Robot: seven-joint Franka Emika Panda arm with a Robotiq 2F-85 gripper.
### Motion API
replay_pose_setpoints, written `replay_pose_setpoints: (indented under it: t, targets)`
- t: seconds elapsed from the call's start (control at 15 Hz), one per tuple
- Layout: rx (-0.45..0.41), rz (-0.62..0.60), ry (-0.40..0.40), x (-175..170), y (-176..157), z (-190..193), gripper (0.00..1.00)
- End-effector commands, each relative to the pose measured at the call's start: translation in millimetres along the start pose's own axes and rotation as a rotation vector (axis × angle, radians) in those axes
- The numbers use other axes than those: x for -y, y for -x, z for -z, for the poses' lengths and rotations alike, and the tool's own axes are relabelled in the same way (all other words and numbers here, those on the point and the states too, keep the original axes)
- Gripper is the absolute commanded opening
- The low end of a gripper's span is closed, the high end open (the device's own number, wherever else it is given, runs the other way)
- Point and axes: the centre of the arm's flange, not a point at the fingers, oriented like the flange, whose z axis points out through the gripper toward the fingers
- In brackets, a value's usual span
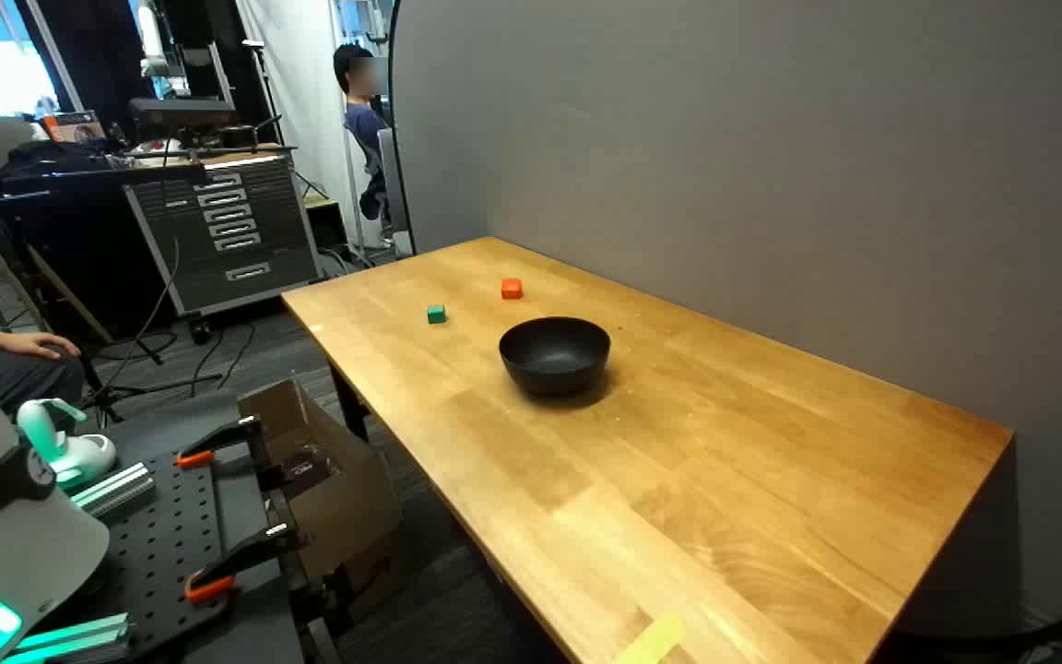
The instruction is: Pick up the two colored cubes and put them in the black bowl
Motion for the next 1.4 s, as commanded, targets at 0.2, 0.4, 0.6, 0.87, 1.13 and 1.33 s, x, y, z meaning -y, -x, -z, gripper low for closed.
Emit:
replay_pose_setpoints:
  t: [0.2,0.4,0.6,0.87,1.13,1.33]
  targets:
    - [-0.027,-0.015,-0.014,0.0,-13.4,-1.8,1.00]
    - [0.004,-0.031,-0.053,10.8,-76.4,-51.8,1.00]
    - [0.097,0.000,-0.076,30.8,-116.7,-107.6,1.00]
    - [0.215,0.028,-0.048,70.9,-167.8,-196.0,1.00]
    - [0.268,0.075,0.023,114.6,-211.2,-278.1,1.00]
    - [0.284,0.126,0.051,147.7,-242.9,-335.1,1.00]
